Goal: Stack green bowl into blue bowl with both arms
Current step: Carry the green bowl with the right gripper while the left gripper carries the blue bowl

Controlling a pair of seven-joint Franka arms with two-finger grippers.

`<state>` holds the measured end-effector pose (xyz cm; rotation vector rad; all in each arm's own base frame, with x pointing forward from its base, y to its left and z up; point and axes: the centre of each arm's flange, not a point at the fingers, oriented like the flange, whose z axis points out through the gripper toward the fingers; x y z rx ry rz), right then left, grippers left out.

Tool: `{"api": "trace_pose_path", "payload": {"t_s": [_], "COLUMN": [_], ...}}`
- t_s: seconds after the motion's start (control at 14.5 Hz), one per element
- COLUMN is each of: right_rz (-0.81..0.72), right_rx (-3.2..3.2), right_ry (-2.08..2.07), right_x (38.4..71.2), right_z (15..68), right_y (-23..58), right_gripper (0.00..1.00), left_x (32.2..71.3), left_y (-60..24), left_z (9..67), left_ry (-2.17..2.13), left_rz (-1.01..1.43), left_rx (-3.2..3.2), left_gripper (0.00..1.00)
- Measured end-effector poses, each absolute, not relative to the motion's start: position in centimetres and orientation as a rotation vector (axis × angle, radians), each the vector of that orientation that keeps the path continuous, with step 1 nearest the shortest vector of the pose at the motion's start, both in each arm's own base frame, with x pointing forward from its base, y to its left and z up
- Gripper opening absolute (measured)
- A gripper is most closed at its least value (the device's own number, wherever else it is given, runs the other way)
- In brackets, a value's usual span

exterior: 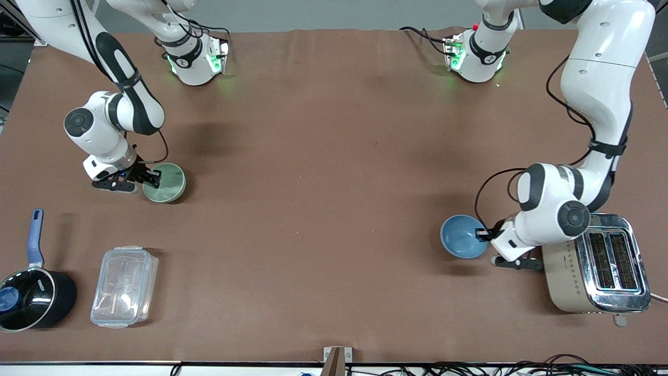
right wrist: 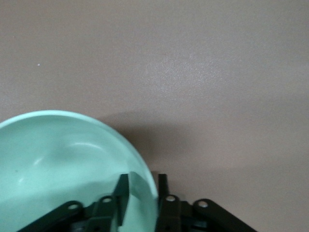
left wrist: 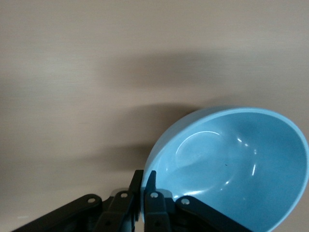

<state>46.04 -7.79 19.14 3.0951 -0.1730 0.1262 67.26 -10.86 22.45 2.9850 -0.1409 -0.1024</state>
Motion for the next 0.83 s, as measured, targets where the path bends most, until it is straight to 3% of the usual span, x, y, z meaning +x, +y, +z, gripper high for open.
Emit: {"api": "trace_pose_path", "payload": {"t_s": [0.07,0.34,0.83], "right_rz": [0.137,0.139,-0.103], "right_rx": [3.095,3.102,3.208], "right_ry": [-0.173,-0.180,-0.197], "right_x": [46.2,47.7,54.1], "right_z": [19.4,22.2,33.1], "right_y": [-7.8,-7.9,-4.8], "right_gripper": [0.13,0.06,0.06], "left_x": [67.0,64.1,54.8], "left_y": [-13.0,-24.2,-43.1], "left_z": [23.0,25.6,23.2], "left_ry": [-0.132,-0.075,0.035], "left_rz": [-0.104,-0.161,-0.250], "left_rx": [2.961,2.876,2.872], "left_gripper": [0.04,0.04,0.04]}}
